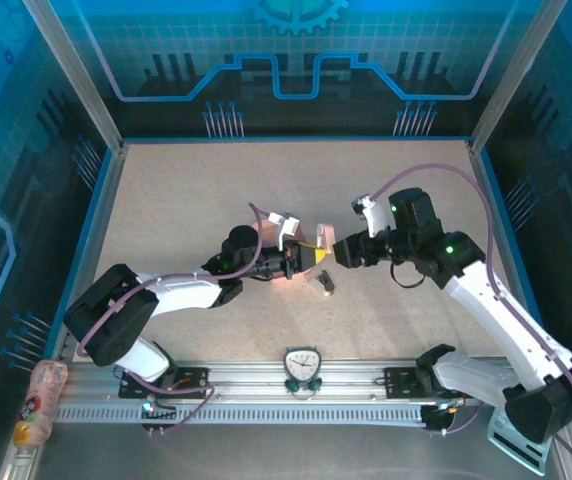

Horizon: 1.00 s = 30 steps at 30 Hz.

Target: Load the staples into the stapler

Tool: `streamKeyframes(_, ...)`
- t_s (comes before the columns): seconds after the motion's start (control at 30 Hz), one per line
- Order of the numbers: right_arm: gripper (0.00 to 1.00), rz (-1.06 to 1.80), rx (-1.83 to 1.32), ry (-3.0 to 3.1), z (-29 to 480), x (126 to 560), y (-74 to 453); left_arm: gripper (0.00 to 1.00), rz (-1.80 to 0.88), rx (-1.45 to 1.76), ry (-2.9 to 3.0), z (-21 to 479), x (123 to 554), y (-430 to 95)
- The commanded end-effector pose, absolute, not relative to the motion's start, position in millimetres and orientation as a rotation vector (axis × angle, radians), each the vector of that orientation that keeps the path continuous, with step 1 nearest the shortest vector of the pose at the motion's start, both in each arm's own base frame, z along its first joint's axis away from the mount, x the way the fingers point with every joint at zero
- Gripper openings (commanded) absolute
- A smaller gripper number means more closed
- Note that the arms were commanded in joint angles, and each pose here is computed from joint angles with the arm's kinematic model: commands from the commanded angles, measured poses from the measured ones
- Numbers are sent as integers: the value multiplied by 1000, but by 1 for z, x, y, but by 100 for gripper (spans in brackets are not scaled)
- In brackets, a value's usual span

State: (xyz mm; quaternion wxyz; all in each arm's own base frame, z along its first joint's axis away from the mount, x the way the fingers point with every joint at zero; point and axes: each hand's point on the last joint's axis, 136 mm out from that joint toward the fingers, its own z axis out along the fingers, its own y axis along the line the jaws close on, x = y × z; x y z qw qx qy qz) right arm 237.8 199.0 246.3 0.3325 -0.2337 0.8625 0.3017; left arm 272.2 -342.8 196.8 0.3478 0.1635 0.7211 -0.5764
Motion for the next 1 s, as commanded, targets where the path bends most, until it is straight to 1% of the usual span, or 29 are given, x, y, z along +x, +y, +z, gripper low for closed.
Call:
streamKeyframes(0.0, 56, 592, -834, 1930, 265, 249, 199, 0, -1632, 265, 1877, 208, 275, -345)
streamKeyframes(0.13, 56, 389, -1075, 1596, 264, 241, 202, 0, -1664, 216, 1909, 206, 275, -346)
streamKeyframes(0.27, 57, 240, -1182, 1368, 270, 240, 204, 0, -1664, 197, 1928, 204, 275, -345)
streamKeyframes(0.4, 57, 203, -1220, 1327, 273, 244, 209, 0, -1663, 192, 1936, 202, 276, -345)
streamKeyframes(0.67, 57, 183, -1284, 1317, 264, 254, 224, 0, -1677, 188, 1929, 204, 277, -346)
streamKeyframes(0.83, 57, 142, -1239, 1326, 266, 267, 224, 0, -1678, 196, 1924, 205, 276, -347)
streamKeyframes(0.97, 53, 105, -1153, 1369, 271, 282, 215, 0, -1676, 208, 1930, 203, 275, -347)
